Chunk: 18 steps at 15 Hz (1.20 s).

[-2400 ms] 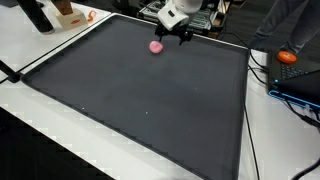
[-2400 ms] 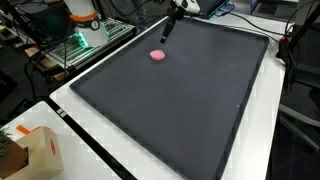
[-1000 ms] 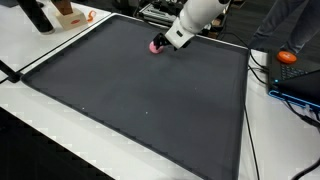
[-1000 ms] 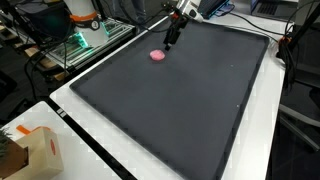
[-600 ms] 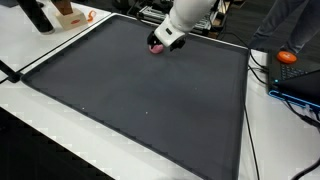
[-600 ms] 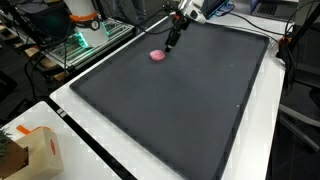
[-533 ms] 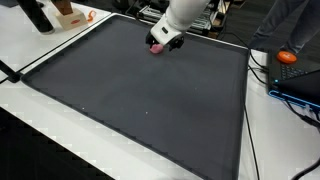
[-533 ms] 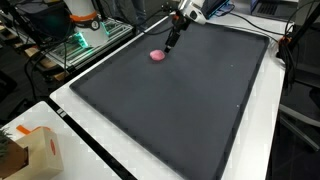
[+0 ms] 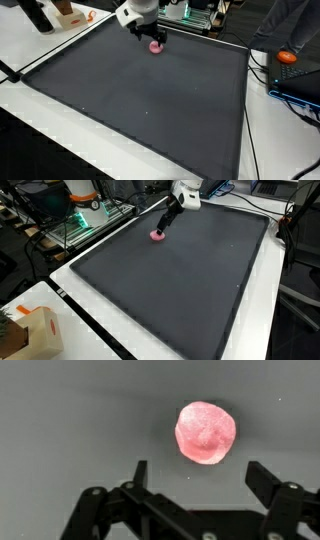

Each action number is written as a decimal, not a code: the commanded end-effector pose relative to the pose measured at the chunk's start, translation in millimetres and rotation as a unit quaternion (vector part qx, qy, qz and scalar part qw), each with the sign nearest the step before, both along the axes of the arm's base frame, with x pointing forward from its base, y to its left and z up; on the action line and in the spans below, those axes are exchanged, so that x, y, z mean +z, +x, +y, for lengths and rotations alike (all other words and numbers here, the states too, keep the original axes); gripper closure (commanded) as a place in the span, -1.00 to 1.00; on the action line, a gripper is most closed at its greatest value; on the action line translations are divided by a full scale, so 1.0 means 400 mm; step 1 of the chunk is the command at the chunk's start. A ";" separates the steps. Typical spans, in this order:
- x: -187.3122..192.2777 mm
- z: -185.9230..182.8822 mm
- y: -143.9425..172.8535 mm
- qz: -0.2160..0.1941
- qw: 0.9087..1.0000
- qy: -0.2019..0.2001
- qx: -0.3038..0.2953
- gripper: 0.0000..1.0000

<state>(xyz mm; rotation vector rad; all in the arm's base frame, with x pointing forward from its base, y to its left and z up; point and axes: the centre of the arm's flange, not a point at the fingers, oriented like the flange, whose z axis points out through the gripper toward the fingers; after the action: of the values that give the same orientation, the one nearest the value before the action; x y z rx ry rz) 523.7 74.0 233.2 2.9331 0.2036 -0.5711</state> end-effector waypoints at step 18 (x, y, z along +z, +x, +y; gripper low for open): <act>-0.016 -0.363 -0.222 -0.102 0.856 0.150 -0.483 -1.00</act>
<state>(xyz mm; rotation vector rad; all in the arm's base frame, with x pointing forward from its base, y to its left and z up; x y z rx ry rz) 459.8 -68.8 227.6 3.2057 -1.1516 -0.3625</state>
